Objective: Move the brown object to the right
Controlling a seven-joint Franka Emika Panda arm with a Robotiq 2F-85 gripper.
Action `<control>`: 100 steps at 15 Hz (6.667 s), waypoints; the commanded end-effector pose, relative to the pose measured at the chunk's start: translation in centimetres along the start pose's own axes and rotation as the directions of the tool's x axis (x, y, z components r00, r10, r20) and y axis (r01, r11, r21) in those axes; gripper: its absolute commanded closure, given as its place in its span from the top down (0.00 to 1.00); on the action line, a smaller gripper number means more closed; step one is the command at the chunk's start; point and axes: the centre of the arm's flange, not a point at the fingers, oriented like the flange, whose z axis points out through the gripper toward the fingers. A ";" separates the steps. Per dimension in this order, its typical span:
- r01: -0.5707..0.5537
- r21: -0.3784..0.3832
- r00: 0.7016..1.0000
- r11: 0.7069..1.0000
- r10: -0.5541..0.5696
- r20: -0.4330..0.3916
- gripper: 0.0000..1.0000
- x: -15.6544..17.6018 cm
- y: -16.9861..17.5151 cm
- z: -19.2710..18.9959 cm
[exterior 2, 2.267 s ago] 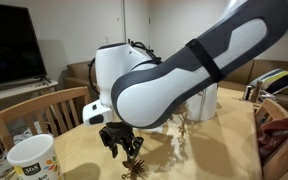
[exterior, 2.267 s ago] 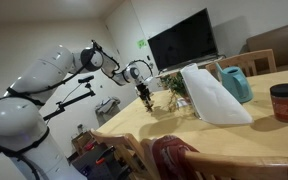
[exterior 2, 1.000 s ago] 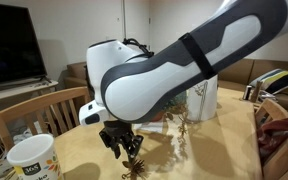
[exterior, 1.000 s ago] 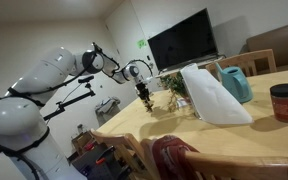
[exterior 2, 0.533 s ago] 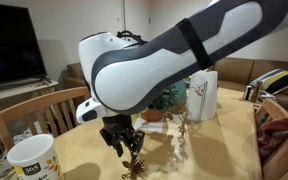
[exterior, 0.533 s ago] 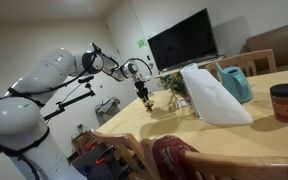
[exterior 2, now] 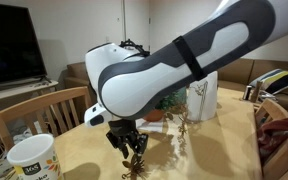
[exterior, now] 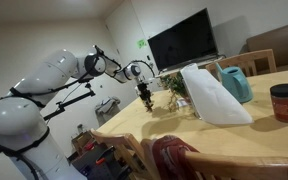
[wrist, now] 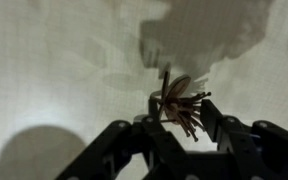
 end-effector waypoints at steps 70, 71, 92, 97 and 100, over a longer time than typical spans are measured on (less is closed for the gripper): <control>0.037 -0.142 0.989 0.989 -0.016 0.144 0.01 1.6 3.2 -9.5; 0.034 -0.136 0.988 0.990 -0.012 0.153 0.01 1.5 3.2 -9.6; 0.029 -0.099 0.978 0.995 -0.007 0.209 0.01 -1.4 2.2 -1.9; 0.027 -0.078 0.973 0.997 -0.009 0.232 0.01 -1.5 2.2 -1.0; 0.032 -0.055 0.966 0.998 -0.016 0.260 0.01 -1.4 2.3 -0.8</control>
